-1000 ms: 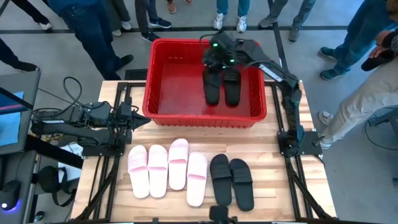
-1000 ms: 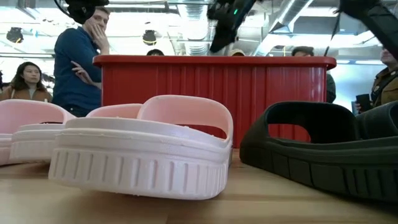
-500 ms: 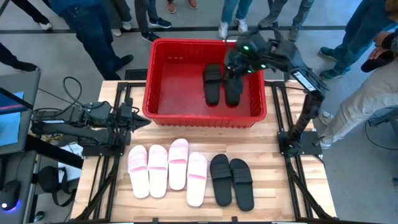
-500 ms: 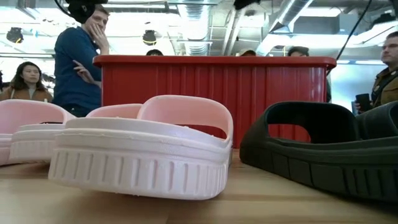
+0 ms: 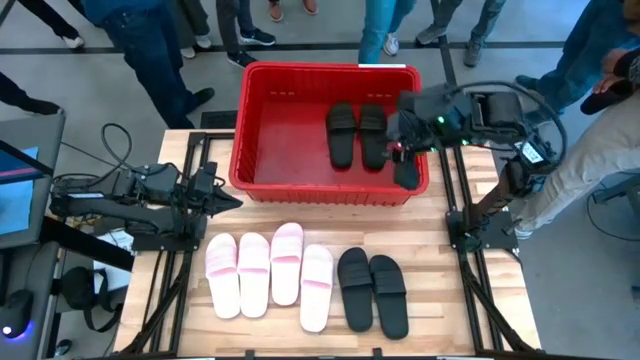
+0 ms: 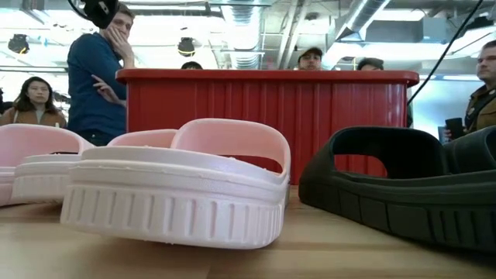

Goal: Pick and place slides into bin
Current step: Put the black slide into the red container

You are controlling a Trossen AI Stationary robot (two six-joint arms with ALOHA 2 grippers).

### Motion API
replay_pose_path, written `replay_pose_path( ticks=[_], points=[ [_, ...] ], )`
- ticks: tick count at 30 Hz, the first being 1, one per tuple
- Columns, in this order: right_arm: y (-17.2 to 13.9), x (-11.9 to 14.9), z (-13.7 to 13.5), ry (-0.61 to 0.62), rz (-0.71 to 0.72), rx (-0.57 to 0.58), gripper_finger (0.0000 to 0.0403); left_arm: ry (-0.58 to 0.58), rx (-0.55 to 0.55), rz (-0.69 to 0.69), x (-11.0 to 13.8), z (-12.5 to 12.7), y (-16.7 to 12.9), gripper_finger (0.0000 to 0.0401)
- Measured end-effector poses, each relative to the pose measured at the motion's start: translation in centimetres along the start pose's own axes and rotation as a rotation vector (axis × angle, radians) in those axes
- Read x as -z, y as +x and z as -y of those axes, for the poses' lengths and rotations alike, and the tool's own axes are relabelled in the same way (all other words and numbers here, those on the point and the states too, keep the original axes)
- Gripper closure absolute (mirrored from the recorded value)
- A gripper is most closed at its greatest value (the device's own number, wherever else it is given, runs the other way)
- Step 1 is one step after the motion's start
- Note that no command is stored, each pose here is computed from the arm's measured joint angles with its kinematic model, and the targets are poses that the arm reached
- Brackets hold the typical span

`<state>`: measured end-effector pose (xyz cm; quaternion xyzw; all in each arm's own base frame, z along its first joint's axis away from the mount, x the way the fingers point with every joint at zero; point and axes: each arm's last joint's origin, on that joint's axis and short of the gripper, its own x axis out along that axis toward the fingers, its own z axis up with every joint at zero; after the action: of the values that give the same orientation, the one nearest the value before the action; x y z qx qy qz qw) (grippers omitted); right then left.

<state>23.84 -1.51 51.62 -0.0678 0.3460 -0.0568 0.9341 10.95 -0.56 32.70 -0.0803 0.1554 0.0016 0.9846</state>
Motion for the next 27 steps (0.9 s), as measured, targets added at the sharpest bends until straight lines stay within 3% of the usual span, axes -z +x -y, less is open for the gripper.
replay_pose_path(
  ticks=[11,27],
  points=[
    [-0.1,0.1,-5.0,0.0,-0.05,-0.012,0.0287,-0.105,0.026,-0.027,0.2,0.1,0.0,0.0401],
    [0.8,2.8,-13.0,0.079,-0.164,0.045,0.0287,-0.077,0.015,-0.072,0.7,0.0,0.0,0.0401]
  ],
)
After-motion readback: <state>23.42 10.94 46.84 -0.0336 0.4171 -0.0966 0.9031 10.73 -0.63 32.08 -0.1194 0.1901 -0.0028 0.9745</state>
